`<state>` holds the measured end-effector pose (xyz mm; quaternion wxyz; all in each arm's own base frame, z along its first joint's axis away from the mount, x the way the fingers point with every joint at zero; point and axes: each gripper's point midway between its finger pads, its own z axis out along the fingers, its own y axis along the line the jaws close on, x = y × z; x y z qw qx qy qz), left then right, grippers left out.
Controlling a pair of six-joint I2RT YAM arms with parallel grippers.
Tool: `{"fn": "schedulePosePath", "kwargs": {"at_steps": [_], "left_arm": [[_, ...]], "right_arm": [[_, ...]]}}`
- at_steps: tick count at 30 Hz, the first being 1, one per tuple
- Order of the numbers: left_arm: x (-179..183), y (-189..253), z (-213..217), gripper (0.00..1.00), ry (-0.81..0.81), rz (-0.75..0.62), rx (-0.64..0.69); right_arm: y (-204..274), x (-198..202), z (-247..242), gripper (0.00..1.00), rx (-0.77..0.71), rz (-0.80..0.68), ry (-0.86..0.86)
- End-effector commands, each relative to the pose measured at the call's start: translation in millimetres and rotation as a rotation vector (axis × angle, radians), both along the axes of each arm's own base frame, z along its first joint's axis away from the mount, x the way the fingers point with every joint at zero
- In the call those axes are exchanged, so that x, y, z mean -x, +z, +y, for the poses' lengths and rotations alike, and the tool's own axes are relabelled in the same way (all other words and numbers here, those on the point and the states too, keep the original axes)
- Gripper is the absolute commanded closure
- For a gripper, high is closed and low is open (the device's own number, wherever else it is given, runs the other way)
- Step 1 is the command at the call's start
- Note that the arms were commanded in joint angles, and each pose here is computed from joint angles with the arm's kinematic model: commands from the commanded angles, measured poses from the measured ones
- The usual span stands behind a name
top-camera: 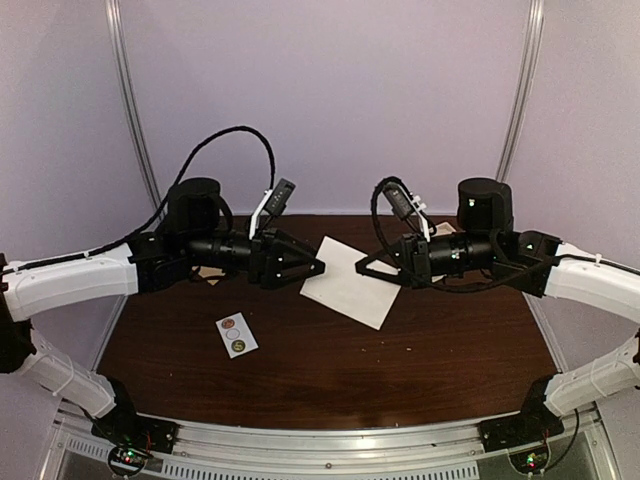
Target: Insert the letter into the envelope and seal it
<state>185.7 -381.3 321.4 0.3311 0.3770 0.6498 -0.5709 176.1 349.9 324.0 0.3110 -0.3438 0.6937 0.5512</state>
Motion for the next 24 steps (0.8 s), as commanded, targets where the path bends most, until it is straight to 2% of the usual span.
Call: {"fn": "schedulePosePath", "kwargs": {"at_steps": [1, 4, 7, 9, 10, 14, 16, 18, 20, 24], "left_arm": [[16, 21, -15, 0.22, -0.098, -0.032, 0.047], [17, 21, -18, 0.5, -0.113, -0.029, 0.049], [16, 18, -19, 0.86, -0.112, -0.022, 0.047], [15, 17, -18, 1.0, -0.1, -0.016, 0.049], [13, 18, -18, 1.0, -0.085, -0.015, 0.055], [6, 36, -6, 1.0, 0.016, -0.029, 0.156], [2, 49, 3, 1.0, 0.075, -0.047, 0.232], [-3, 57, 11, 1.0, 0.134, -0.06, 0.292], [-5, 70, 20, 1.0, 0.179, -0.079, 0.362], [-4, 86, 32, 1.0, 0.21, -0.098, 0.471]], "right_arm": [[8, 7, 4, 1.0, -0.02, -0.013, 0.036], [5, 8, 6, 1.0, -0.005, -0.011, 0.045], [6, 7, 5, 1.0, 0.001, -0.022, 0.038], [11, 4, 3, 1.0, -0.007, -0.038, 0.013], [15, 2, 1, 0.93, -0.019, -0.047, -0.006], [27, -13, -14, 0.44, -0.088, -0.063, -0.154], [36, -20, -25, 0.26, -0.156, -0.058, -0.235], [43, -28, -38, 0.13, -0.233, -0.046, -0.327], [45, -34, -48, 0.05, -0.31, -0.01, -0.401], [43, -29, -48, 0.0, -0.409, 0.06, -0.373]]}}
